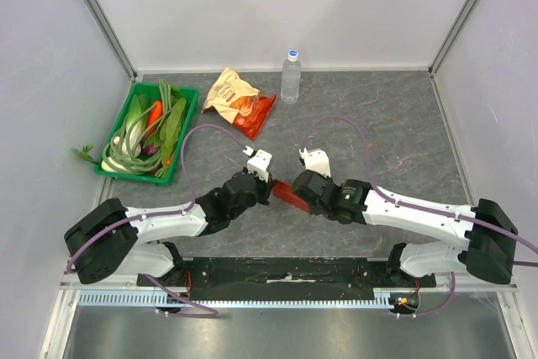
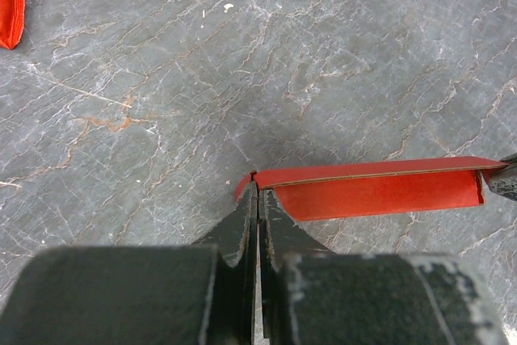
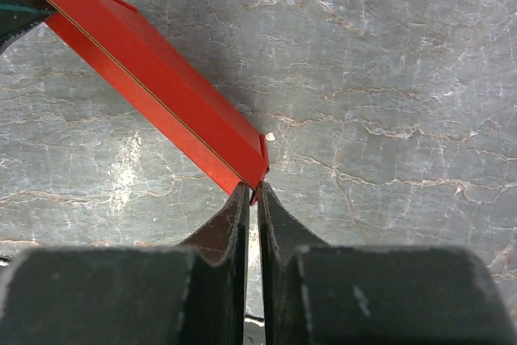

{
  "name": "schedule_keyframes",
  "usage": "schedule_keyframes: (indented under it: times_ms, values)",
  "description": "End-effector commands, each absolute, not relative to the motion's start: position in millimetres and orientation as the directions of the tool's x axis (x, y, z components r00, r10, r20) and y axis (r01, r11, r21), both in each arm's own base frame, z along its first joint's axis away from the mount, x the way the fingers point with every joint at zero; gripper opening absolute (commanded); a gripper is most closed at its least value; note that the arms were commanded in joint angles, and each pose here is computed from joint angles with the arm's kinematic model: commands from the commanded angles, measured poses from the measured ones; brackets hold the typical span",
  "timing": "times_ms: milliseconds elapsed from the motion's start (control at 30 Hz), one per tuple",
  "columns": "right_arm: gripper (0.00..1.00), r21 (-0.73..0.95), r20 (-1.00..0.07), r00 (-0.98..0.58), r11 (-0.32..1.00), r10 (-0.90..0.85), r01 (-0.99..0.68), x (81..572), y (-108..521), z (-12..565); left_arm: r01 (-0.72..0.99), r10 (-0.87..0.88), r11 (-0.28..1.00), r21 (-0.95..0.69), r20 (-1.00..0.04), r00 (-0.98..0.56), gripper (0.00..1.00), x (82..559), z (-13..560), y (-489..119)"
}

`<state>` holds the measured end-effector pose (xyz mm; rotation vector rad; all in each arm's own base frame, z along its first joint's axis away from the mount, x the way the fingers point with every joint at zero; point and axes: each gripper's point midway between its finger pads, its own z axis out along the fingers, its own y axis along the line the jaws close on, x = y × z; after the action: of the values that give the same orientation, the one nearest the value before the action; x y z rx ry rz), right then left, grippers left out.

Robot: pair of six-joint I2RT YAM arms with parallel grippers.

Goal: Fold the paper box

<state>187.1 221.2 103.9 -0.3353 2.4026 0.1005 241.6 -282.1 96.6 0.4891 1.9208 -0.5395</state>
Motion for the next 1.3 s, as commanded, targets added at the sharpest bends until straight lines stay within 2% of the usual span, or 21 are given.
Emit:
schedule_keyframes:
  times_ms: [0, 167, 367, 933, 1100, 1267]
  values:
    - [0.11, 0.002, -0.686, -0.703, 0.965, -0.190, -0.263, 196.2, 234.8, 118.8, 0.559, 0.224, 0.819, -0.131, -0.824, -0.520, 0.02, 214.8, 50.8, -267.8]
    - [0.00, 0.038, -0.684, -0.713, 0.969, -0.153, -0.244, 198.2, 235.9, 125.9, 0.560, 0.235, 0.819, -0.125, -0.817, -0.526, 0.02, 214.3, 49.0, -267.4]
    - [0.00, 0.147, -0.642, -0.763, 0.964, -0.077, -0.221, 197.6, 242.0, 130.4, 0.561, 0.239, 0.819, -0.122, -0.816, -0.526, 0.02, 213.8, 49.0, -267.1]
    - [0.00, 0.424, -0.485, -0.849, 0.906, 0.208, -0.020, 200.6, 256.7, 125.8, 0.570, 0.243, 0.812, -0.129, -0.813, -0.530, 0.02, 209.0, 47.6, -271.9]
    - [0.00, 0.489, -0.448, -0.848, 0.872, 0.283, 0.033, 205.5, 255.5, 128.8, 0.573, 0.244, 0.810, -0.128, -0.814, -0.527, 0.02, 208.2, 47.7, -273.6]
    - [0.00, 0.483, -0.439, -0.840, 0.872, 0.320, 0.080, 205.5, 247.8, 120.7, 0.575, 0.244, 0.808, -0.129, -0.815, -0.526, 0.02, 207.1, 47.7, -274.4]
